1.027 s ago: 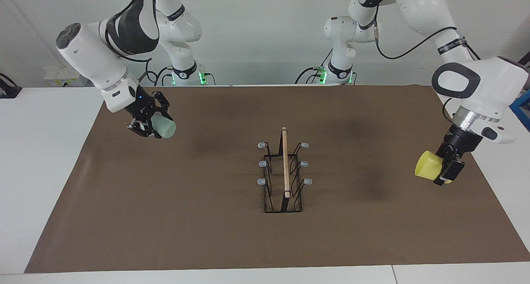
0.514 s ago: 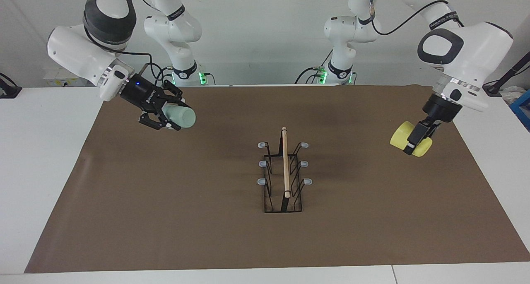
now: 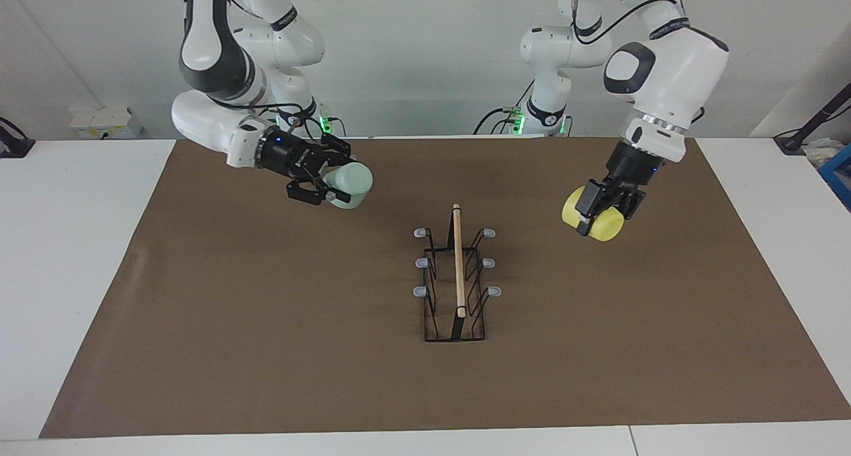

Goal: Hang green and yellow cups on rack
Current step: 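Carry both cups to the rack pegs with the left and right grippers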

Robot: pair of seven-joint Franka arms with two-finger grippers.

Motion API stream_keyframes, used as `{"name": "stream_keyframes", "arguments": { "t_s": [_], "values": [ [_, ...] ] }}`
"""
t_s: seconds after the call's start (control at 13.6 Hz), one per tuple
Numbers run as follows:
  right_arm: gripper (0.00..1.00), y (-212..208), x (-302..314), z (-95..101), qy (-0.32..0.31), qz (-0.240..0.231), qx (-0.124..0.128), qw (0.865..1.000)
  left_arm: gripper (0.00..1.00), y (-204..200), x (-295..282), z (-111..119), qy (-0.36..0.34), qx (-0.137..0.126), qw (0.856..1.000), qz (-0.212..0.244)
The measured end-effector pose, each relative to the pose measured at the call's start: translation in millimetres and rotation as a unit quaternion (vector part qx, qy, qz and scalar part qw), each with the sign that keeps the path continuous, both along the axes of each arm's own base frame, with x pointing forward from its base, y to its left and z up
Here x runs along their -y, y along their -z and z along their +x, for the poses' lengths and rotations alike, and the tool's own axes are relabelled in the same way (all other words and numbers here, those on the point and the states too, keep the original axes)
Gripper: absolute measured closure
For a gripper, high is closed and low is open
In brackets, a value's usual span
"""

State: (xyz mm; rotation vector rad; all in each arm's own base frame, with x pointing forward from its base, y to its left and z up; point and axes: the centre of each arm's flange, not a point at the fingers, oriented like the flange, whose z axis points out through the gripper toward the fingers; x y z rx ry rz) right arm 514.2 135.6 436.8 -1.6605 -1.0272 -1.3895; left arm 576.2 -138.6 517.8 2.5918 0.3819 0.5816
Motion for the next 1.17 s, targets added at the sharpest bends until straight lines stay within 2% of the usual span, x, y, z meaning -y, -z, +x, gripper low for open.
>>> {"name": "stream_keyframes", "arguments": {
  "t_s": [0.15,0.29,0.37,0.51,0.81,0.95,1.17],
  "values": [
    [0.31,17,-33,-7.4,0.019,0.022,0.007,1.000,0.36,21,26,-12,0.005,0.026,1.000,0.006],
    [0.31,30,-70,-17.4,0.039,0.051,0.008,0.998,0.36,42,51,-21,0.002,0.067,0.998,0.008],
    [0.31,38,-86,-22.8,0.042,0.055,0.011,0.998,0.36,56,65,-24,-0.002,0.086,0.996,0.006],
    [0.31,58,-100,-26.2,0.045,0.049,0.026,0.997,0.36,80,87,-30,-0.008,0.104,0.995,-0.003],
    [0.31,84,-99,-21.2,0.048,0.042,0.029,0.998,0.36,104,115,-37,0.000,0.117,0.993,-0.012],
    [0.31,92,-104,-18.6,0.056,0.067,0.036,0.996,0.36,121,124,-50,0.012,0.105,0.994,-0.007],
    [0.31,131,-121,-15.6,0.054,0.101,0.044,0.992,0.36,139,130,-65,0.020,0.085,0.996,-0.002]
  ]
}}
